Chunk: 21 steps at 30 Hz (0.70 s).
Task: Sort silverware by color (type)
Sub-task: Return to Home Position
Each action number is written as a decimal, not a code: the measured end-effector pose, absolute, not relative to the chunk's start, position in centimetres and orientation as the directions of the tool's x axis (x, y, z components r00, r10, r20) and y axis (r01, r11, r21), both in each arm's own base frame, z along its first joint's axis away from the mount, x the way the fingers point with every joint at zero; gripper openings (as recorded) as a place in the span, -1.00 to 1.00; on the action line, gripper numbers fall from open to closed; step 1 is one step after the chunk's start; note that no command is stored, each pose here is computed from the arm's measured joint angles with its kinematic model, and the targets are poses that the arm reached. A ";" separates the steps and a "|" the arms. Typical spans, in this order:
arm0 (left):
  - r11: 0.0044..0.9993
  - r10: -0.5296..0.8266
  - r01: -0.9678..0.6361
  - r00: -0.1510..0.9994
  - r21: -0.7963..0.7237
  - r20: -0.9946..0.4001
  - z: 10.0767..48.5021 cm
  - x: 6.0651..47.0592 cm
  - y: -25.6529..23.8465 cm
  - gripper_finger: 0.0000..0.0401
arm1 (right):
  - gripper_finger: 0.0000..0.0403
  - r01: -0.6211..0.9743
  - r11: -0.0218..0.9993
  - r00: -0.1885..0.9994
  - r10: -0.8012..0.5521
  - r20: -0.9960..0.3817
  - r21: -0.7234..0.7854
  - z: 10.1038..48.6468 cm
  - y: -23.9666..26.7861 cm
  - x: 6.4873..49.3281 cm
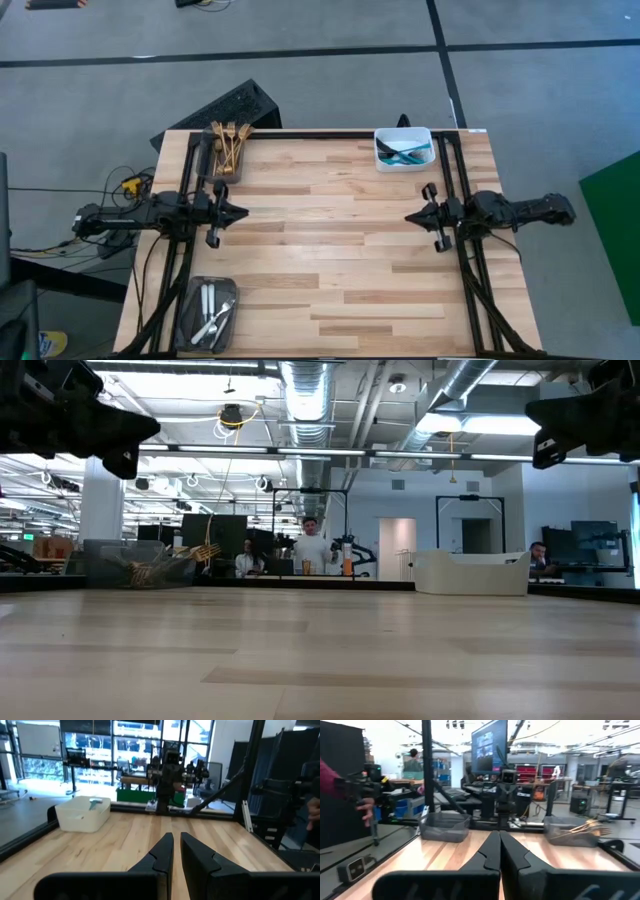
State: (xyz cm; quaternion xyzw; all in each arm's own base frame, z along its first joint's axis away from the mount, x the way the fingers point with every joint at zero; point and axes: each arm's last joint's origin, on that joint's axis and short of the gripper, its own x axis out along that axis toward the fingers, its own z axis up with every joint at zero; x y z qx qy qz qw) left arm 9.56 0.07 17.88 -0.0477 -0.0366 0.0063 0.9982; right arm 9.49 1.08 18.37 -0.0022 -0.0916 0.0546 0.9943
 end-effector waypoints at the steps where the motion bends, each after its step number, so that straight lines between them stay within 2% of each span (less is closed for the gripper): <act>1: 0.995 0.015 -0.009 0.998 -0.096 0.067 17.8 9.6 0.1 -0.89 | -0.94 -0.120 0.993 0.977 0.121 0.178 -0.013 18.3 1.0 9.5; 7: 0.996 0.011 -0.004 0.997 -0.089 0.078 17.9 9.6 0.1 -0.89 | -0.94 -0.131 0.991 0.986 0.127 0.111 0.025 17.7 0.7 9.6; 21: 0.997 0.036 -0.032 0.998 -0.073 0.059 17.2 9.7 0.1 -0.89 | -0.91 -0.125 0.991 0.983 0.118 0.142 0.041 18.0 0.6 9.6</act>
